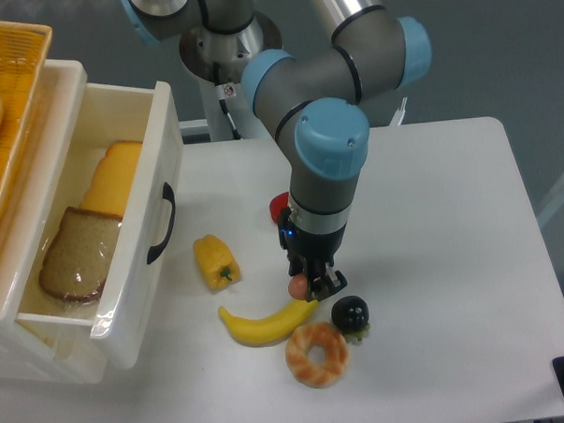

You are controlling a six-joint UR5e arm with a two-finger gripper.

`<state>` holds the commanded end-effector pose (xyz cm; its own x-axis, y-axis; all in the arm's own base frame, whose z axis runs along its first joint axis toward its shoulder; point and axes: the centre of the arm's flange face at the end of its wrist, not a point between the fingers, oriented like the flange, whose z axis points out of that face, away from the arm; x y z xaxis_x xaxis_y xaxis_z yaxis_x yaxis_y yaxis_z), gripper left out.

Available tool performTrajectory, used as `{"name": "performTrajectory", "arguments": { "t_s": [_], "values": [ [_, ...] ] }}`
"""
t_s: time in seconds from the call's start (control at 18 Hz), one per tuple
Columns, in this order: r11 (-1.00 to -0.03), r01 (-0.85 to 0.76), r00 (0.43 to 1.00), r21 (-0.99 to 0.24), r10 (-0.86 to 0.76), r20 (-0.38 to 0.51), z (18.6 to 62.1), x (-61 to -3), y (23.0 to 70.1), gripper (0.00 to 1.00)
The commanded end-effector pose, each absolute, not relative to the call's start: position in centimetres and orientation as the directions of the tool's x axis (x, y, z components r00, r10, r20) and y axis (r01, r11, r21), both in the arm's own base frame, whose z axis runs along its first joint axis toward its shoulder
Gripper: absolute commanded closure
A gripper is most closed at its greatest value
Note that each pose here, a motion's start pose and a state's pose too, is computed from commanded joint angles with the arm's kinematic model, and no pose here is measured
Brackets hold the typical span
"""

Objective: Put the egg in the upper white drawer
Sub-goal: 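Close the gripper on the small brown egg beside the banana, then lift the egg and carry it over the open white drawer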

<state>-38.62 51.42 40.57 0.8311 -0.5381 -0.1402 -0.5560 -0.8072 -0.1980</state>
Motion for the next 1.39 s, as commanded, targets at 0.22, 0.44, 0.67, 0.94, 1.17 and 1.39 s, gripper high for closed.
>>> {"name": "performTrajectory", "arguments": {
  "t_s": [0.22,0.44,0.67,0.94,1.17,1.39],
  "values": [
    [-0.805,-0.557,0.830,-0.204,-0.539,-0.141,43.9,-36.7,50.1,0.86],
    [-0.779,-0.582,0.813,-0.234,-0.565,-0.142,46.3,-33.2,49.9,0.86],
    [-0.736,-0.603,0.795,-0.308,-0.585,-0.159,48.5,-30.1,50.0,0.86],
    [-0.714,-0.629,0.773,-0.309,-0.616,-0.150,50.3,-26.6,49.5,0.86],
    [-0.690,-0.641,0.762,-0.337,-0.625,-0.168,52.3,-24.0,48.2,0.86],
    [-0.661,-0.668,0.736,-0.342,-0.656,-0.167,52.6,-21.2,48.3,0.86]
  ]
}}
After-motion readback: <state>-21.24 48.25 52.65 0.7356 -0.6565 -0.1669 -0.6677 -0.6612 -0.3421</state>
